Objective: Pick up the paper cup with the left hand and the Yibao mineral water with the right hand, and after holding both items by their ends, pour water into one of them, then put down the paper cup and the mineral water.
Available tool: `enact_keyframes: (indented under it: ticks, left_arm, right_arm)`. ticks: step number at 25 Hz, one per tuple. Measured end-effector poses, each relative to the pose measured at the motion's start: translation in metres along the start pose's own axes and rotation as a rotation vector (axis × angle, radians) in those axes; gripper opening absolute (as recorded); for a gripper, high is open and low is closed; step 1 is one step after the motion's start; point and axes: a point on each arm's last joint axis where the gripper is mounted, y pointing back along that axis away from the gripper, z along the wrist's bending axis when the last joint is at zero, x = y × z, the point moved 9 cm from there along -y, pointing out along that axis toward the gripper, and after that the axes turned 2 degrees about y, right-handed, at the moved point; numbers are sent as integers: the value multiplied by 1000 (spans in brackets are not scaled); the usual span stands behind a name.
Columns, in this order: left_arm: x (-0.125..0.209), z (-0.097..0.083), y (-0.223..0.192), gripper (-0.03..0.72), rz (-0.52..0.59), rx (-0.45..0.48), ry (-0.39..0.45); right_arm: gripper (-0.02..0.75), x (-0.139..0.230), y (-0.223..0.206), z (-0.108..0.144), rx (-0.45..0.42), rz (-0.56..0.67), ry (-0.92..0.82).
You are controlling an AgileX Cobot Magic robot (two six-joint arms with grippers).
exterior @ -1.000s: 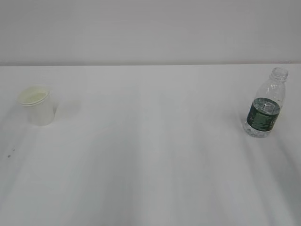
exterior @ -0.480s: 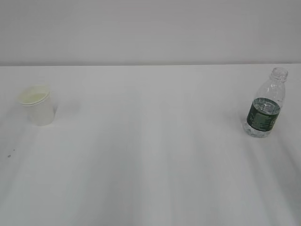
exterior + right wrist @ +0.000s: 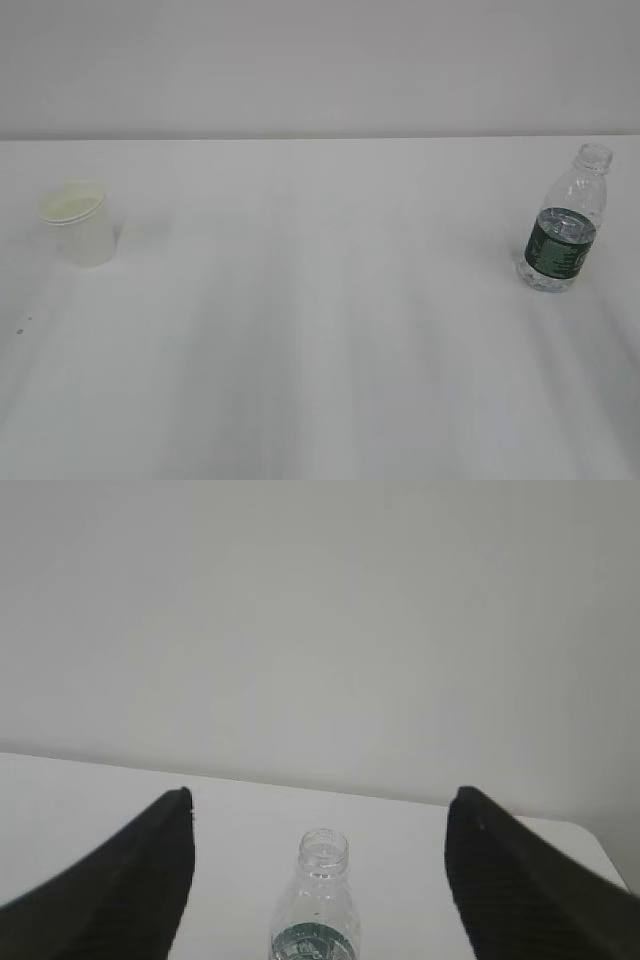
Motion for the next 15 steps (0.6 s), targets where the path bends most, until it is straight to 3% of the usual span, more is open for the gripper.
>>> enact_keyframes:
  ticks: [15]
  left_arm:
    - [-10, 3, 27, 456, 31, -21, -10]
  right_arm:
    - [591, -5, 19, -3, 10, 28, 13]
